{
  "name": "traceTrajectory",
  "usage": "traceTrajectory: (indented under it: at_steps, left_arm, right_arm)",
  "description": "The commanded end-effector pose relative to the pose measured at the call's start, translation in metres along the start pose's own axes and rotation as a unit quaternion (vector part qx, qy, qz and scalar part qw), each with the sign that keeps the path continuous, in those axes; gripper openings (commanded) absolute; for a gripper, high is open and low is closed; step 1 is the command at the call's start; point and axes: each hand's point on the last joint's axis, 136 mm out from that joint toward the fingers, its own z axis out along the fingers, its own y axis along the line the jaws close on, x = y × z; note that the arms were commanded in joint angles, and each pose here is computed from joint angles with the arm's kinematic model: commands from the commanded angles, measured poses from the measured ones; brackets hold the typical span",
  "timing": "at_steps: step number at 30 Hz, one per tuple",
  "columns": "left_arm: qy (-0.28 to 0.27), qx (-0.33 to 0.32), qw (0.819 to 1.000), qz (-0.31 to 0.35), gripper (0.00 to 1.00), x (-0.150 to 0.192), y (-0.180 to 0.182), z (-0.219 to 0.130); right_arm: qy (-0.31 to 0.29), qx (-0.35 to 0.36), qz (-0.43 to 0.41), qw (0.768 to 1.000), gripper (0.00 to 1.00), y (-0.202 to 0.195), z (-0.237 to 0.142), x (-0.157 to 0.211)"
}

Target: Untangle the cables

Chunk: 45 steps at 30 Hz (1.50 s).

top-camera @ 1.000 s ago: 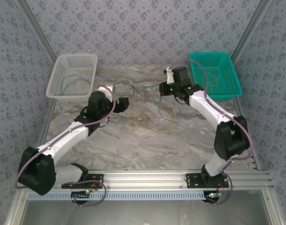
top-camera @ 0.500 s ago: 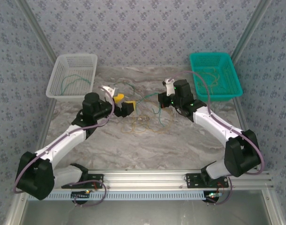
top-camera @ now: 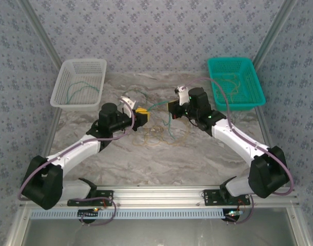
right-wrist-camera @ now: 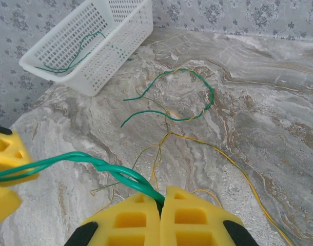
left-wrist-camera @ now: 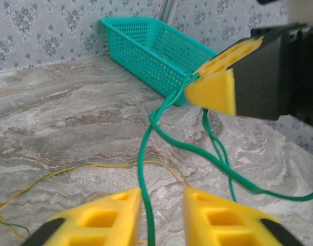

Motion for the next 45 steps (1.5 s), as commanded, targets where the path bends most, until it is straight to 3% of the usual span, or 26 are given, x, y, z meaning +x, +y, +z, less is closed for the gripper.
traceTrajectory:
  at_steps: [1, 3, 8, 9, 12, 16, 25, 31, 38, 41, 45]
  left_arm:
    - [-0.016, -0.001, 1.0, 0.023, 0.07, -0.005, -0.001, -0.001]
    - [-0.016, -0.012, 1.0, 0.023, 0.0, -0.005, 0.002, -0.003]
    - [-0.027, -0.024, 0.999, 0.03, 0.0, -0.012, 0.001, -0.012]
    - [-0.023, -0.024, 0.999, 0.033, 0.0, -0.013, -0.001, -0.013]
    - [-0.001, -0.017, 0.999, 0.049, 0.0, -0.015, -0.01, -0.016]
    - [0.04, 0.004, 0.996, 0.081, 0.0, -0.011, -0.026, -0.022]
    - [0.077, 0.077, 0.987, 0.117, 0.0, -0.015, -0.062, -0.029]
    - [0.088, 0.112, 0.983, 0.116, 0.0, -0.016, -0.074, -0.026]
    - [0.093, 0.135, 0.98, 0.117, 0.0, -0.017, -0.083, -0.027]
    - [0.092, 0.139, 0.979, 0.117, 0.0, -0.016, -0.085, -0.028]
    - [0.088, 0.145, 0.979, 0.117, 0.0, -0.017, -0.087, -0.028]
  right_arm:
    - [-0.023, -0.023, 0.001, 0.999, 0.0, 0.012, -0.012, -0.014]
    - [-0.023, -0.027, 0.0, 0.999, 0.0, 0.014, -0.013, -0.015]
    - [0.015, -0.071, -0.042, 0.996, 0.0, 0.029, -0.009, -0.001]
    - [0.027, -0.073, -0.061, 0.995, 0.03, 0.032, -0.009, 0.003]
    - [0.042, -0.045, -0.119, 0.991, 0.32, 0.031, -0.013, 0.011]
    - [0.039, -0.018, -0.211, 0.977, 0.57, 0.037, -0.03, 0.013]
    - [-0.014, -0.062, -0.363, 0.93, 0.74, 0.087, -0.073, 0.013]
    - [-0.019, -0.045, -0.472, 0.88, 0.75, 0.116, -0.072, 0.028]
    - [-0.038, -0.001, -0.509, 0.86, 0.7, 0.118, -0.059, 0.023]
    - [-0.043, -0.001, -0.51, 0.859, 0.62, 0.116, -0.056, 0.02]
    - [-0.029, 0.004, -0.513, 0.858, 0.43, 0.111, -0.045, 0.025]
